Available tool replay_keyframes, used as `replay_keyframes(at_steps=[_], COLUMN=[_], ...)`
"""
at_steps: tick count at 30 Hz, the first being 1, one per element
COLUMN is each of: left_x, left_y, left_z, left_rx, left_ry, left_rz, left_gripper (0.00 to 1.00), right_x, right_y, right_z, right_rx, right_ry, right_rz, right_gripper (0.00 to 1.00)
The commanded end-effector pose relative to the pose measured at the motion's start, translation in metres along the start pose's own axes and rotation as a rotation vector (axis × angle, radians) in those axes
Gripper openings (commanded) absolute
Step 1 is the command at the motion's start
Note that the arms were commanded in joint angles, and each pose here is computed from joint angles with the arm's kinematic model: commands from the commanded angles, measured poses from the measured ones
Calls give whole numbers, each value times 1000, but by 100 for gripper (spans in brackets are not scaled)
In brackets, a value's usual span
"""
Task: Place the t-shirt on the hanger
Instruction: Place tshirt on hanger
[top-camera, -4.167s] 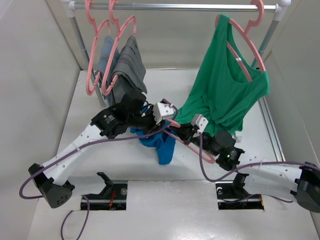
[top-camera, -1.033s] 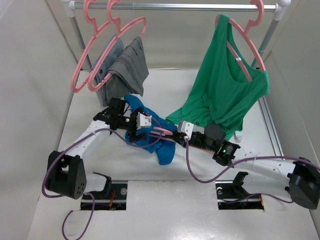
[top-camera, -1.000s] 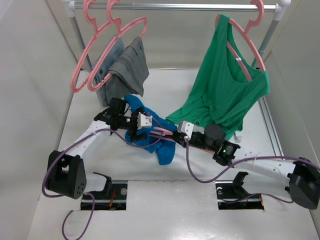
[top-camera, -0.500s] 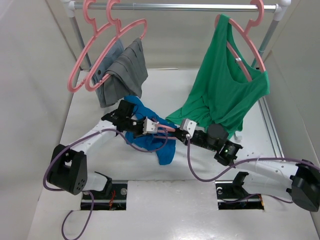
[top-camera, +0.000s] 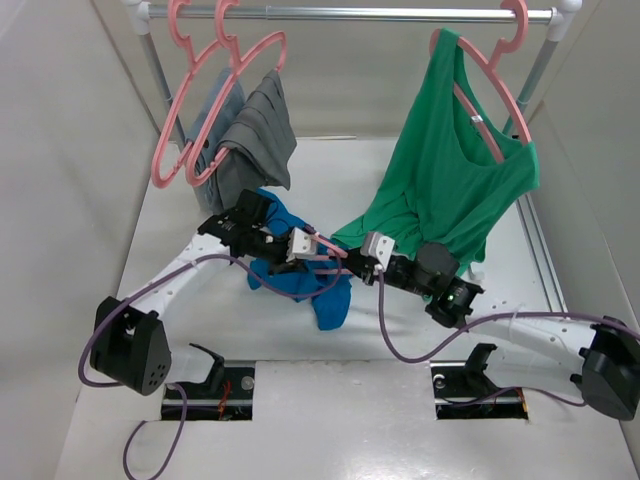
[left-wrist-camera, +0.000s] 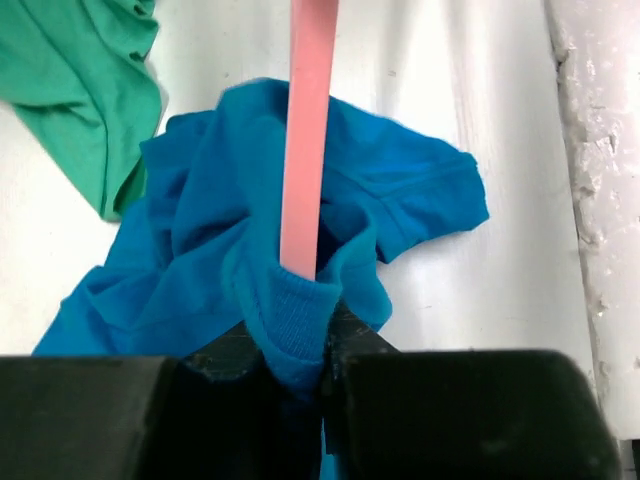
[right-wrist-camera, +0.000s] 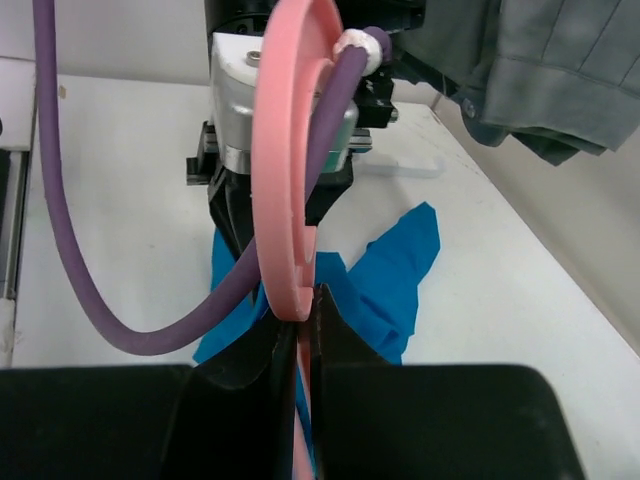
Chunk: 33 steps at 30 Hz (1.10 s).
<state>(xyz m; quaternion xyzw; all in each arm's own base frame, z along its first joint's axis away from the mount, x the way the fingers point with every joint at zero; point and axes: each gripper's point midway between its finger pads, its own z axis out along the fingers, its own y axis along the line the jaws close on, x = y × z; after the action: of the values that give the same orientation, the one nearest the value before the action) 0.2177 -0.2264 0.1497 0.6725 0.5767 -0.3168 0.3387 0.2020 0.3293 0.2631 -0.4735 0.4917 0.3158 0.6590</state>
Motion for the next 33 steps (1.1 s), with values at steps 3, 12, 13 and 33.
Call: replay_keyframes(at_steps=[3, 12, 13, 33], left_x=[-27, -32, -32, -21], left_y=[-6, 72, 72, 63], left_z=[4, -32, -32, -25], left_rx=[-12, -451, -451, -479], left_ry=[-78, -36, -36, -87], left_rz=[-65, -236, -236, -320], left_gripper=[0, 0, 0, 0], right_x=[-25, -41, -25, 107], right_y=[-9, -83, -82, 12], right_z=[10, -32, -37, 17], right_rx=[16, 441, 452, 149], right_ry=[-70, 77, 161, 536], right_rz=[-7, 126, 145, 428], right_gripper=[0, 79, 81, 74])
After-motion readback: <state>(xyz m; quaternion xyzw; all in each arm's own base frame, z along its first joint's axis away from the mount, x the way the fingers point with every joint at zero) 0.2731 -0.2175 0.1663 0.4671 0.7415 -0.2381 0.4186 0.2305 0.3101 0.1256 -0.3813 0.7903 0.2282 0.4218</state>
